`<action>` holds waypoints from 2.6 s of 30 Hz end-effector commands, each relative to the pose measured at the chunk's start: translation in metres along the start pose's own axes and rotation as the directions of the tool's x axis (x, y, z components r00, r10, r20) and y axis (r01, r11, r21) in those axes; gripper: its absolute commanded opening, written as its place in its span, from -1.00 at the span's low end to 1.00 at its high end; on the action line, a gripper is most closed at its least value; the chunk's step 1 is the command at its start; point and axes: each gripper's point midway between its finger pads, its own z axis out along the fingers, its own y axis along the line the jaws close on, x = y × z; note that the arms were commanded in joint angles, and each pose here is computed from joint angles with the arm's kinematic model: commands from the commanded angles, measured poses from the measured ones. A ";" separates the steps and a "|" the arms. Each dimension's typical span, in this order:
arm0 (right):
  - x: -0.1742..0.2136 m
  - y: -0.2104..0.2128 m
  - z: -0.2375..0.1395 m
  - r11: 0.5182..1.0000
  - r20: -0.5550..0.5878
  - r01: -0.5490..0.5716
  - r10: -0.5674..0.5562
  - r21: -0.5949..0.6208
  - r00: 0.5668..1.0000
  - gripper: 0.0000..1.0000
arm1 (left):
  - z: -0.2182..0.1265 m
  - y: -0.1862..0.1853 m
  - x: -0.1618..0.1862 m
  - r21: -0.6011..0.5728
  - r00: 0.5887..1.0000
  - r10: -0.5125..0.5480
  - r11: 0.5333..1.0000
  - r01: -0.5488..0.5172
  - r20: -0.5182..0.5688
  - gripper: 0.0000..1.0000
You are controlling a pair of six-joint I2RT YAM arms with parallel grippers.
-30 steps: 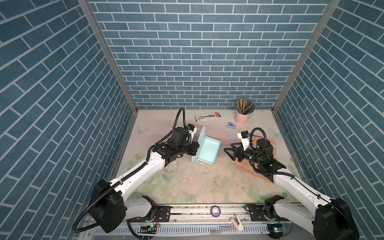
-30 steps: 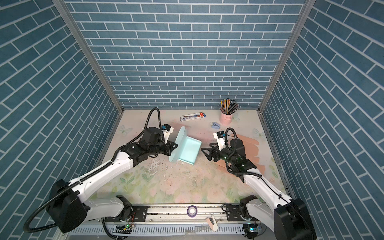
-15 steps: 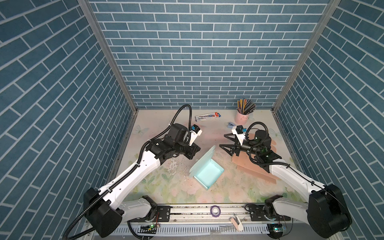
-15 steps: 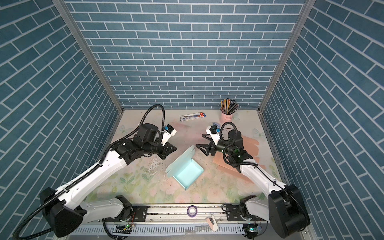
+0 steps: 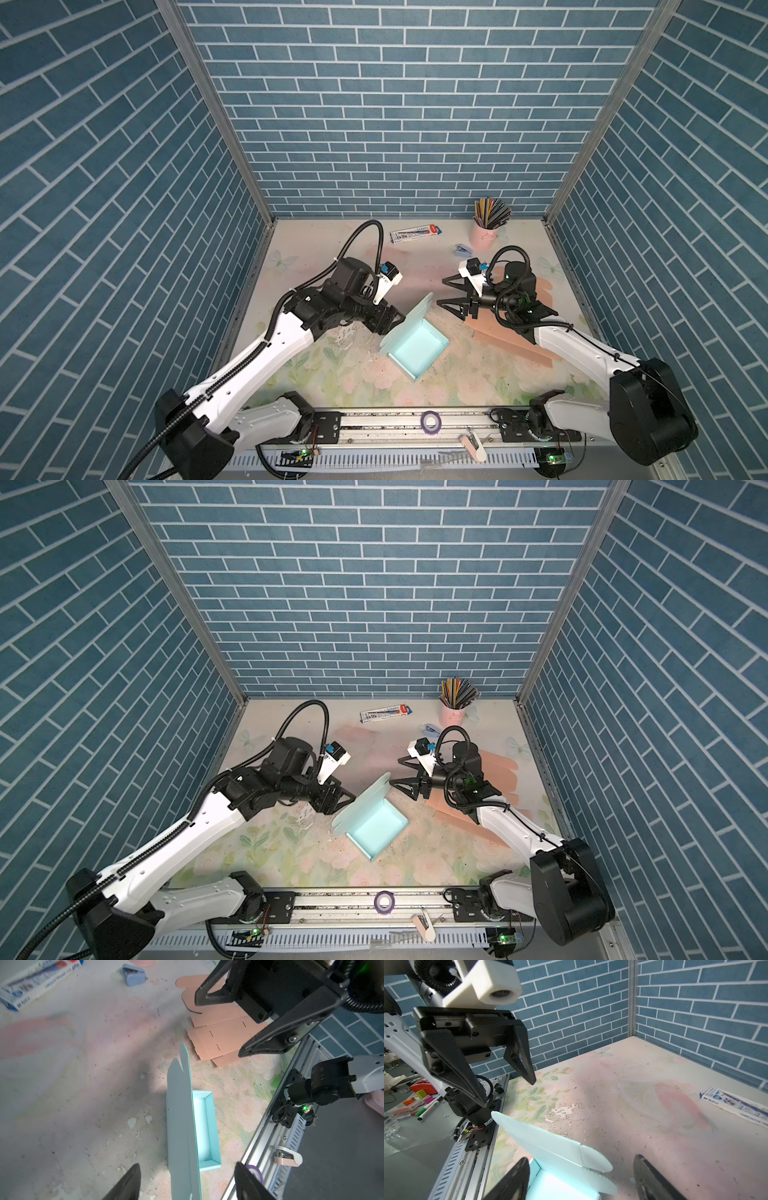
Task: Fold the paper box
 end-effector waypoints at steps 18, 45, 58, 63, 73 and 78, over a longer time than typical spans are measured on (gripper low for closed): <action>0.043 -0.001 0.048 0.988 -0.146 -0.032 0.011 -0.148 0.989 0.60 | 0.033 0.034 0.047 -0.181 0.986 -0.163 0.971 0.154 -0.037 0.92; 0.071 0.005 0.051 0.997 -0.274 0.006 -0.028 -0.083 0.961 0.09 | 0.033 0.082 0.005 -0.340 0.988 -0.146 0.928 0.155 0.053 0.67; 0.077 -0.016 0.046 0.995 -0.317 0.089 -0.074 0.035 0.946 -0.16 | 0.044 0.093 -0.007 -0.329 0.987 -0.137 0.931 0.157 0.085 0.65; 0.074 -0.028 0.041 0.984 -0.318 0.143 -0.102 0.110 0.943 -0.29 | 0.048 0.091 -0.010 -0.303 0.986 -0.138 0.939 0.161 0.097 0.65; 0.069 -0.035 0.034 0.970 -0.308 0.181 -0.123 0.165 0.943 -0.38 | 0.056 0.094 -0.013 -0.301 0.986 -0.136 0.940 0.160 0.098 0.63; 0.070 -0.039 0.031 0.968 -0.304 0.174 -0.114 0.179 0.946 -0.42 | 0.062 0.099 -0.019 -0.314 0.986 -0.139 0.935 0.162 0.094 0.60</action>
